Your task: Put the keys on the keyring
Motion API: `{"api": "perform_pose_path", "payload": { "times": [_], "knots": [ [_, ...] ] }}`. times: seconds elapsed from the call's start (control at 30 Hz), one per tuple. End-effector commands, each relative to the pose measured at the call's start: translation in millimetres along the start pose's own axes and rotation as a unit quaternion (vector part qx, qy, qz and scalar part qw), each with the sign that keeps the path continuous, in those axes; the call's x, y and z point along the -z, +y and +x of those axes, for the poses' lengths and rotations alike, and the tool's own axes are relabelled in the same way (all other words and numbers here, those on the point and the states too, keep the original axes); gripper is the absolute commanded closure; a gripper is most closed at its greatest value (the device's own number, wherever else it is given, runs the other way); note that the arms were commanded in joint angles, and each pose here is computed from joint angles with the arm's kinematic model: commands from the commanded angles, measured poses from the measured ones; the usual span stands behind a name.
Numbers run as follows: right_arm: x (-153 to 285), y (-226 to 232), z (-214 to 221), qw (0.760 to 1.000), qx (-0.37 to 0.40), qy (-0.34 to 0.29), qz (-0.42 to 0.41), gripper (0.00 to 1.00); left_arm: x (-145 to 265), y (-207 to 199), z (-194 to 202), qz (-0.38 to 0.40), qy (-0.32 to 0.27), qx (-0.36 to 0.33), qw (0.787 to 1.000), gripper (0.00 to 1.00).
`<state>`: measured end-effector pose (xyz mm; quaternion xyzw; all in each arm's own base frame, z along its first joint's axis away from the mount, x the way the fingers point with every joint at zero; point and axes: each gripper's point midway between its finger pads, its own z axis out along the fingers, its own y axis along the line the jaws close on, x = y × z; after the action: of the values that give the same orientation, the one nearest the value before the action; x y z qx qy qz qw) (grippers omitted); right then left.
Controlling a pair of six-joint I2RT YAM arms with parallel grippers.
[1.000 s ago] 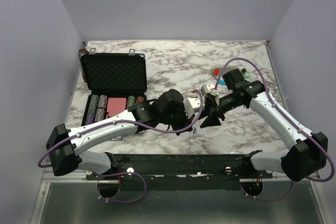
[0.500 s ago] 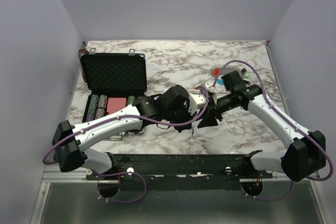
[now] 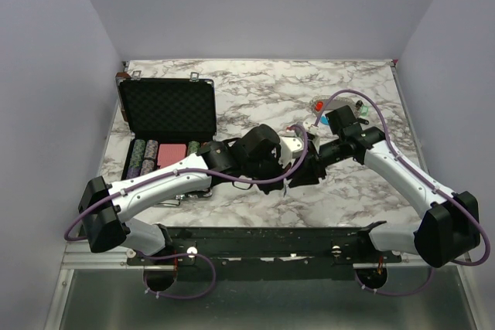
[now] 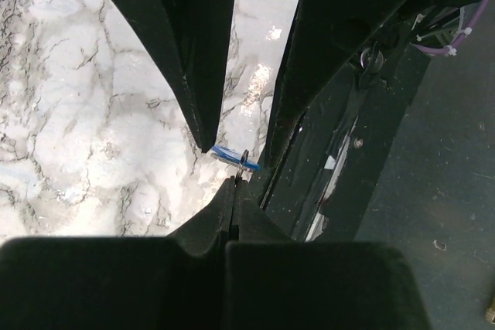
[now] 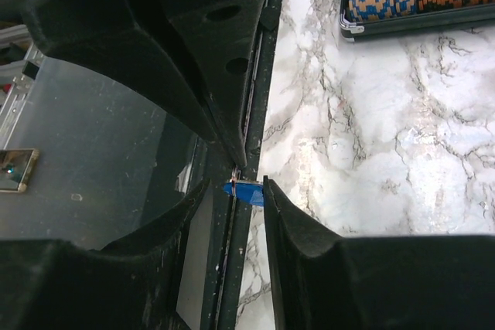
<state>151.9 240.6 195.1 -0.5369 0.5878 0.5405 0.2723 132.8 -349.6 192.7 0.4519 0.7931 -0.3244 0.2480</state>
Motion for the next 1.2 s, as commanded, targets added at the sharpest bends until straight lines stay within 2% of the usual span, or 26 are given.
{"api": "perform_pose_path", "payload": {
  "times": [0.0, 0.33, 0.4, 0.53, 0.7, 0.73, 0.8, 0.93, 1.03, 1.13, 1.17],
  "knots": [
    [-3.5, 5.8, -2.7, 1.0, -0.001, -0.014, -0.018, 0.61, 0.9, -0.1, -14.3, -0.012, -0.022, 0.004, 1.0, 1.0],
    [-4.2, 6.2, -2.4, 1.0, -0.004, -0.017, -0.02, 0.67, 3.3, 2.9, -19.4, -0.023, -0.041, 0.015, 0.999, 1.0],
    [-3.7, 7.2, -4.4, 1.0, -0.002, -0.018, -0.021, 0.73, 4.1, 2.5, -20.3, -0.022, -0.042, 0.015, 0.999, 1.0],
    [-2.6, 7.3, -7.9, 1.0, 0.003, -0.019, -0.02, 1.0, 3.6, 2.5, -19.2, -0.022, -0.04, 0.015, 0.999, 1.0],
    [-2.2, 10.0, -9.7, 0.999, 0.011, -0.021, -0.023, 1.0, 12.5, 8.4, -26.4, -0.044, -0.076, 0.017, 0.996, 1.0],
    [-1.4, 10.1, -11.2, 0.999, 0.013, -0.023, -0.023, 1.0, 16.8, 11.1, -27.2, -0.053, -0.091, 0.017, 0.994, 0.96],
    [1.2, 10.4, -16.0, 0.999, 0.014, -0.032, -0.024, 0.99, 28.0, 13.1, -32.1, -0.06, -0.134, 0.014, 0.989, 0.71],
    [9.8, 12.8, -28.9, 0.997, 0.01, -0.071, -0.036, 1.0, 56.5, 13.8, -38.6, -0.062, -0.253, 0.017, 0.965, 0.47],
    [13.8, 17.3, -36.5, 0.994, 0.009, -0.094, -0.052, 1.0, 73.9, 9.4, -37.1, -0.038, -0.358, -0.007, 0.933, 0.36],
    [15.3, 19.9, -40.5, 0.992, 0.015, -0.106, -0.062, 1.0, 86.4, 6.3, -34.4, -0.015, -0.445, -0.02, 0.895, 0.36],
    [15.7, 21.4, -42.6, 0.991, 0.018, -0.11, -0.067, 1.0, 86.4, 6.9, -31.9, -0.012, -0.458, -0.021, 0.889, 0.37]
  ]
}}
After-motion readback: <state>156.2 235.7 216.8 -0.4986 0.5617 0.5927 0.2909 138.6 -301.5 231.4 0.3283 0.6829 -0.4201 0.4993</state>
